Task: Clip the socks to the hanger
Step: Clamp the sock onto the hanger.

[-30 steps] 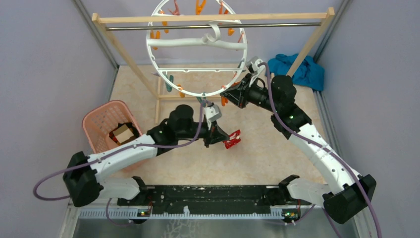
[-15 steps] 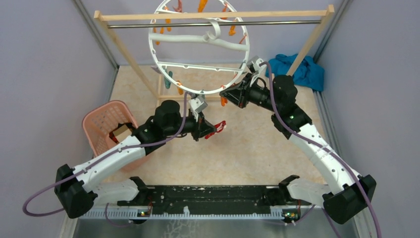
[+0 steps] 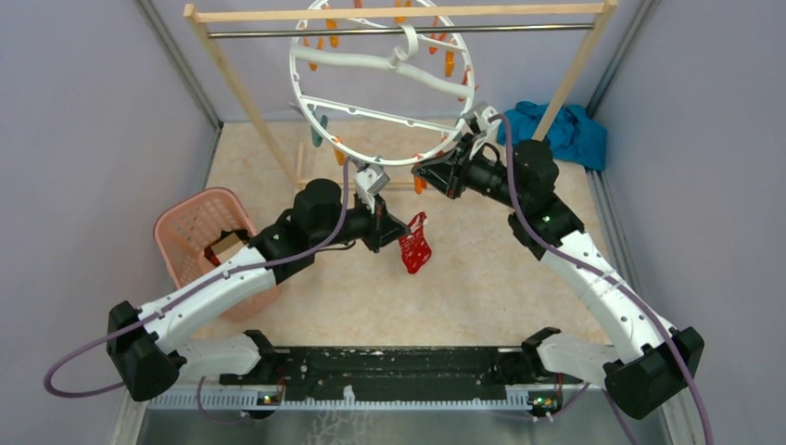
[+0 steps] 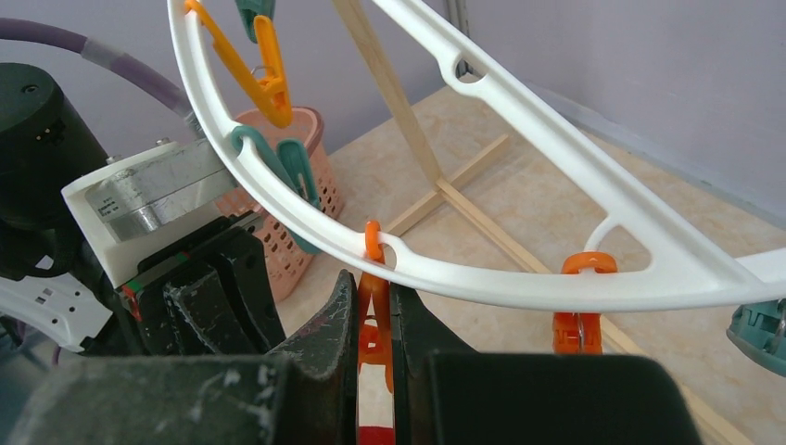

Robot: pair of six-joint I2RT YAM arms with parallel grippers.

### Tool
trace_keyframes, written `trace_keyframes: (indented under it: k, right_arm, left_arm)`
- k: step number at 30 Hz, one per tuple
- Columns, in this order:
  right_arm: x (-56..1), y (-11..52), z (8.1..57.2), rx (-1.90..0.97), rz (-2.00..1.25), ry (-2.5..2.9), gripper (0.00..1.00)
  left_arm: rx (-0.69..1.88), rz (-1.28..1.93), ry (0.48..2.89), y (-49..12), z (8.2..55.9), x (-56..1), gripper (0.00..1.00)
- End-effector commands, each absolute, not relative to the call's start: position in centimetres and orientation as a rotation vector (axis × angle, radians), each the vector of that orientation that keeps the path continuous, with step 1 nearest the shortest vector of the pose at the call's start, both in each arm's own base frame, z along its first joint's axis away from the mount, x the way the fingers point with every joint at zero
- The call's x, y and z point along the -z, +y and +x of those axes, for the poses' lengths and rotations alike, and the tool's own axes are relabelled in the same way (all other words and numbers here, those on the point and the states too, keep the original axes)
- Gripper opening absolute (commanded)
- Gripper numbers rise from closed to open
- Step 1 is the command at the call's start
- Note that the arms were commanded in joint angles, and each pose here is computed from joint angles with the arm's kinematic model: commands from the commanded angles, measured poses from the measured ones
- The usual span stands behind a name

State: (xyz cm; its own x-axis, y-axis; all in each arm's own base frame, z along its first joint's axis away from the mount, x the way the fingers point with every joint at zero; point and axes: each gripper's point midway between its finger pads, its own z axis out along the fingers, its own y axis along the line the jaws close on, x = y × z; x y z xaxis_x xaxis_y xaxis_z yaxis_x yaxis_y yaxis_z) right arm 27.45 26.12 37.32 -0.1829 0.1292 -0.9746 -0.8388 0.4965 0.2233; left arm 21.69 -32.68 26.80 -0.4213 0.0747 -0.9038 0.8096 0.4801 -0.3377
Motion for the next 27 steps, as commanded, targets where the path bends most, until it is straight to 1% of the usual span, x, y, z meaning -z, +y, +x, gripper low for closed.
trace_keyframes:
  k: [1, 7, 12, 17, 22, 27]
  right_arm:
    - [-35.2, 26.6, 25.9, -1.035, -0.713, 1.599, 0.00]
    - [-35.4, 26.6, 26.2, -1.031, -0.703, 1.599, 0.00]
    - [-35.6, 26.7, 26.4, -1.035, -0.691, 1.599, 0.00]
    - [-35.7, 26.7, 26.5, -1.030, -0.685, 1.600, 0.00]
    - [-36.0, 26.8, 26.6, -1.040, -0.683, 1.592, 0.00]
    - [-36.1, 26.8, 26.6, -1.041, -0.684, 1.591, 0.00]
  left_arm:
    - [1.034, 0.601, 1.748, -33.1, 22.5, -29.8, 0.00]
    - [1.002, 0.485, 1.752, -32.1, 22.2, -30.3, 0.00]
    - [0.997, 0.544, 1.761, -32.0, 21.3, -30.7, 0.00]
    - [0.980, 0.449, 1.734, -30.1, 21.3, -32.6, 0.00]
    - [0.929, 0.313, 1.723, -29.1, 22.7, -33.5, 0.00]
    - [0.922, 0.324, 1.773, -30.7, 23.7, -33.2, 0.00]
